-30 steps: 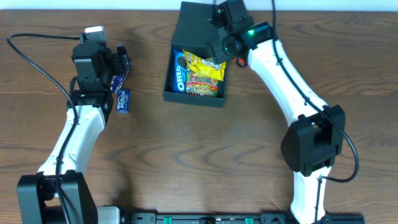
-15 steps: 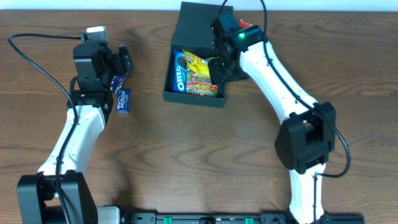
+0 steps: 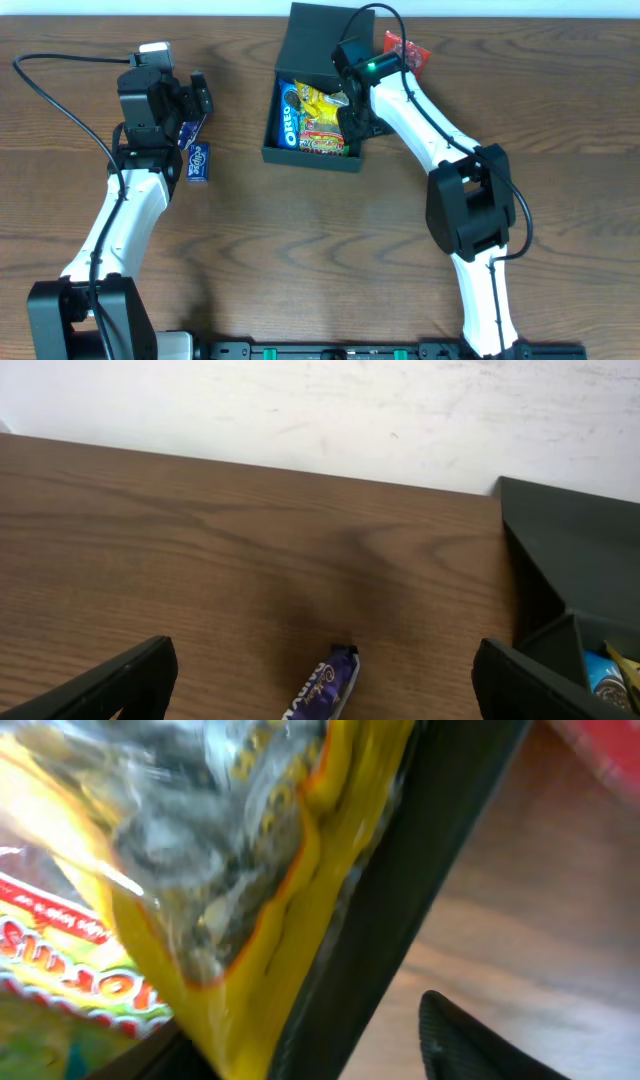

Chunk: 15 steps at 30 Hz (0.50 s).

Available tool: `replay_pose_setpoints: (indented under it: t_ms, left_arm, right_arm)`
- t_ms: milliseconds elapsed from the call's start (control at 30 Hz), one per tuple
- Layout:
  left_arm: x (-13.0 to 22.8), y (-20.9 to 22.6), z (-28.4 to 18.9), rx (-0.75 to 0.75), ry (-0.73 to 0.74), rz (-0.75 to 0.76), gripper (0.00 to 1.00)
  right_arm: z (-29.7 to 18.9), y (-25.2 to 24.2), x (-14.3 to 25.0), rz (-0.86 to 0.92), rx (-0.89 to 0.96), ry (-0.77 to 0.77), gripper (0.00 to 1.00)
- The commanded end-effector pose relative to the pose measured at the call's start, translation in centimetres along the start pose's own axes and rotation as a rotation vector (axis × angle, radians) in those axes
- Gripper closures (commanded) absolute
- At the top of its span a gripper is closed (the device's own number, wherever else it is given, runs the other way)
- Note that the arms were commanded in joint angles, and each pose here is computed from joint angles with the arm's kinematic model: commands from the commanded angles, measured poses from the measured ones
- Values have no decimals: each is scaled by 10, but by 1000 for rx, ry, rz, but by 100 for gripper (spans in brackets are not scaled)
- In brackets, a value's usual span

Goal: Pack container

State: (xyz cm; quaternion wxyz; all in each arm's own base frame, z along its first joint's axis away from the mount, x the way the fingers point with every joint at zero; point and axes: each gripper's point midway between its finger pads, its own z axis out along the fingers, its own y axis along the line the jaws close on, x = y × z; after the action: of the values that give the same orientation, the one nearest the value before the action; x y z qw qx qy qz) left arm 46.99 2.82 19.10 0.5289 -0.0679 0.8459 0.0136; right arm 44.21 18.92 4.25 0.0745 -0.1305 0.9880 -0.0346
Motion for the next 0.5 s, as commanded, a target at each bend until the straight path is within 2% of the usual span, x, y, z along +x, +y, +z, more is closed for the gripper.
replay_pose_setpoints:
  t_ms: [0,67,133,467]
  left_arm:
    - [-7,0,-4,5,-18,16,5]
    - [-7,0,-4,5,-18,15,5]
    - [-7,0,-4,5,-18,15,5]
    - [-7,0,-4,5,-18,15,5]
  right_arm:
    - [4,-8,-6,-148,55,-19,43]
    - [4,-7,-12,-200,54,-43,47]
    - [4,-6,-17,-238,53,-62,56]
    - [3,1,-24,-368,28,-93,59]
